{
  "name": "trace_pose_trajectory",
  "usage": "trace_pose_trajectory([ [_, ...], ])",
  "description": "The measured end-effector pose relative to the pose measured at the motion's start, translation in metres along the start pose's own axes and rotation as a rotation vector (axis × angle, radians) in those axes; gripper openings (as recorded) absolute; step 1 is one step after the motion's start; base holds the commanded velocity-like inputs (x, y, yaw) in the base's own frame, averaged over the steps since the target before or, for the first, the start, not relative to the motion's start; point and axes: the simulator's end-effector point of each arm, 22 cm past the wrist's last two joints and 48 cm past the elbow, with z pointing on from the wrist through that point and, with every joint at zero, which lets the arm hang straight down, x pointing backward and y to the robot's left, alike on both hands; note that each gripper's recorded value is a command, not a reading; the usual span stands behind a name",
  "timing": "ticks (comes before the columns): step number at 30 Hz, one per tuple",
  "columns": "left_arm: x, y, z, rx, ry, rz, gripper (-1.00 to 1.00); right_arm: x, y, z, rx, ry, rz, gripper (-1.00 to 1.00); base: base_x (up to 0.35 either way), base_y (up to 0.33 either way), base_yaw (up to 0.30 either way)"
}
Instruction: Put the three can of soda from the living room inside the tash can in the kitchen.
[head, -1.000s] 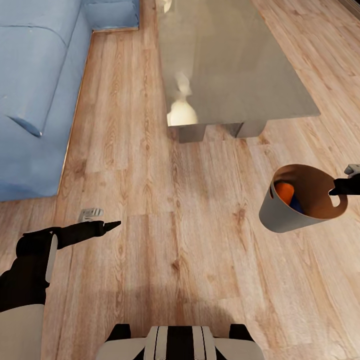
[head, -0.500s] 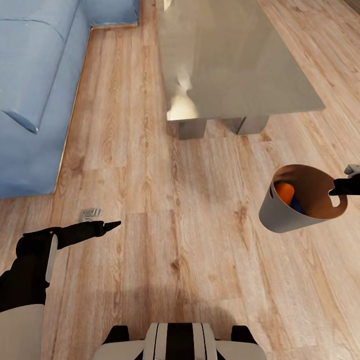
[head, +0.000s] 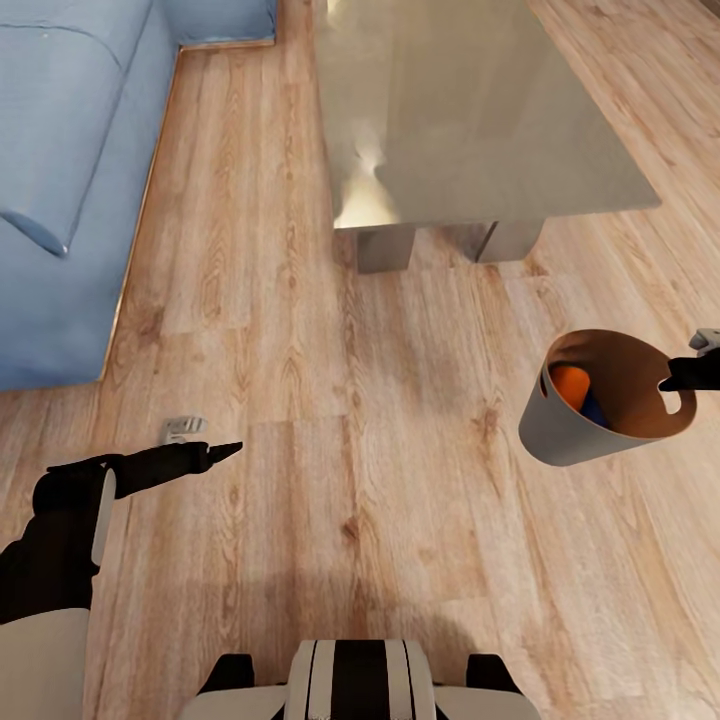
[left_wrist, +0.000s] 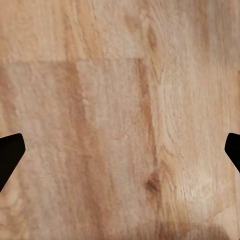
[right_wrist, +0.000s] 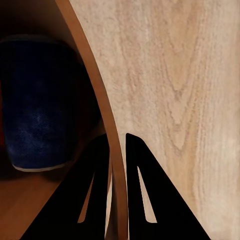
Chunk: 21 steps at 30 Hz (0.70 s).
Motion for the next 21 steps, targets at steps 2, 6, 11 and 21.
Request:
trace_pose_trajectory([
  [2,0.003,0.001,0.004,0.002,0.0,-0.001,1.0,0.001,0.0,0.004,-0.001,0.0,0.001,-1.0,0.0,0.0,0.0],
  [6,0.008,0.002,0.012,0.008,-0.002,-0.004,1.0,0.003,0.001,0.013,-0.001,-0.001,0.0,-1.0,0.0,0.0,0.0],
  [11,0.014,0.005,0.021,0.012,-0.003,-0.006,1.0,0.006,0.001,0.024,0.0,-0.001,0.0,-1.0,0.0,0.0,0.0],
  [21,0.014,0.003,0.022,0.017,-0.005,-0.008,1.0,0.006,0.001,0.024,-0.001,-0.001,-0.001,-1.0,0.0,0.0,0.0],
])
